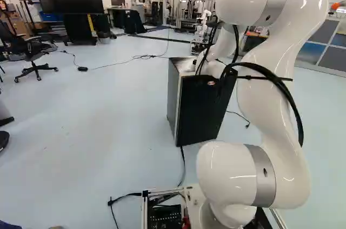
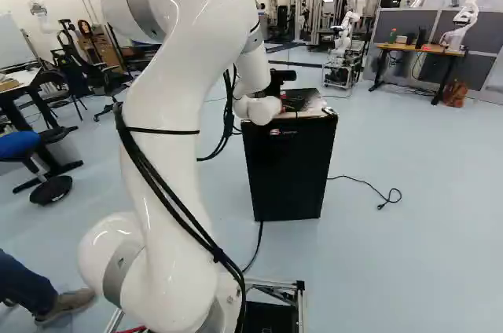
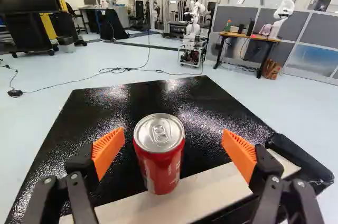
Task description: Grab a drink from the fridge
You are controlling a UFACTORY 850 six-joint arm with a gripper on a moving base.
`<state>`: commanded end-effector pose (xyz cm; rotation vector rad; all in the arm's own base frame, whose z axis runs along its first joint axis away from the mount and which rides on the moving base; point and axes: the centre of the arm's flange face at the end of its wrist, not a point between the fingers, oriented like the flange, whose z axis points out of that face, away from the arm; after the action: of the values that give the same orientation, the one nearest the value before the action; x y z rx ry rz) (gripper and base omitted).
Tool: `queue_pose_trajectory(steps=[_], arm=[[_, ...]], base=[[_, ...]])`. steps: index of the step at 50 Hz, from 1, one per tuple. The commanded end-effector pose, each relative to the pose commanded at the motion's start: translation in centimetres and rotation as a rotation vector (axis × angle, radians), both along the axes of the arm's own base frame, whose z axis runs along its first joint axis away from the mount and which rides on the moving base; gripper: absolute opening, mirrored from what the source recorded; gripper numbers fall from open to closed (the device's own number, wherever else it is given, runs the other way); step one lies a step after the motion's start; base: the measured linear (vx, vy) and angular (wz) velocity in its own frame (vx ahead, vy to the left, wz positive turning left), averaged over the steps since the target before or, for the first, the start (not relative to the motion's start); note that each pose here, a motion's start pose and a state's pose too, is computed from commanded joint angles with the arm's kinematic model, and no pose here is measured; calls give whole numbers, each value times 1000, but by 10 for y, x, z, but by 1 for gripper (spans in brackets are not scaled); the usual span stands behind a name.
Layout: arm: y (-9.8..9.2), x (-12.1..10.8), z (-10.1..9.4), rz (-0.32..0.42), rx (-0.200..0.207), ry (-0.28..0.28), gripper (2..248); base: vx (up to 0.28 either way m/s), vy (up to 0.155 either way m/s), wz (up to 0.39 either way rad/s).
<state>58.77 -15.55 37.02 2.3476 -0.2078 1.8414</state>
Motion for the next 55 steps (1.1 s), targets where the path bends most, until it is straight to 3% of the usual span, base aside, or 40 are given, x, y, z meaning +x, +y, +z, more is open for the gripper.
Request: queue_pose_trajectory(steps=[1, 2, 6, 7, 11, 12, 16, 17, 22, 23, 36, 55], arm=[[0, 0, 0, 0, 0, 0, 247], [0, 0, 0, 0, 0, 0, 231], [0, 0, 0, 0, 0, 0, 231], [0, 0, 0, 0, 0, 0, 192], [0, 0, 0, 0, 0, 0, 192], [0, 0, 0, 0, 0, 0, 154], [0, 0, 0, 0, 0, 0, 154], [0, 0, 0, 0, 0, 0, 116], [0, 0, 0, 0, 0, 0, 116], [0, 0, 0, 0, 0, 0, 100], [0, 0, 1, 0, -1, -2, 100], [0, -1, 21, 0, -9, -33, 100]], base=[[0, 0, 0], [0, 0, 0], [0, 0, 0], [0, 0, 0], [0, 0, 0], [0, 0, 0], [0, 0, 0], [0, 0, 0], [0, 0, 0], [0, 0, 0], [0, 0, 0], [0, 0, 0]])
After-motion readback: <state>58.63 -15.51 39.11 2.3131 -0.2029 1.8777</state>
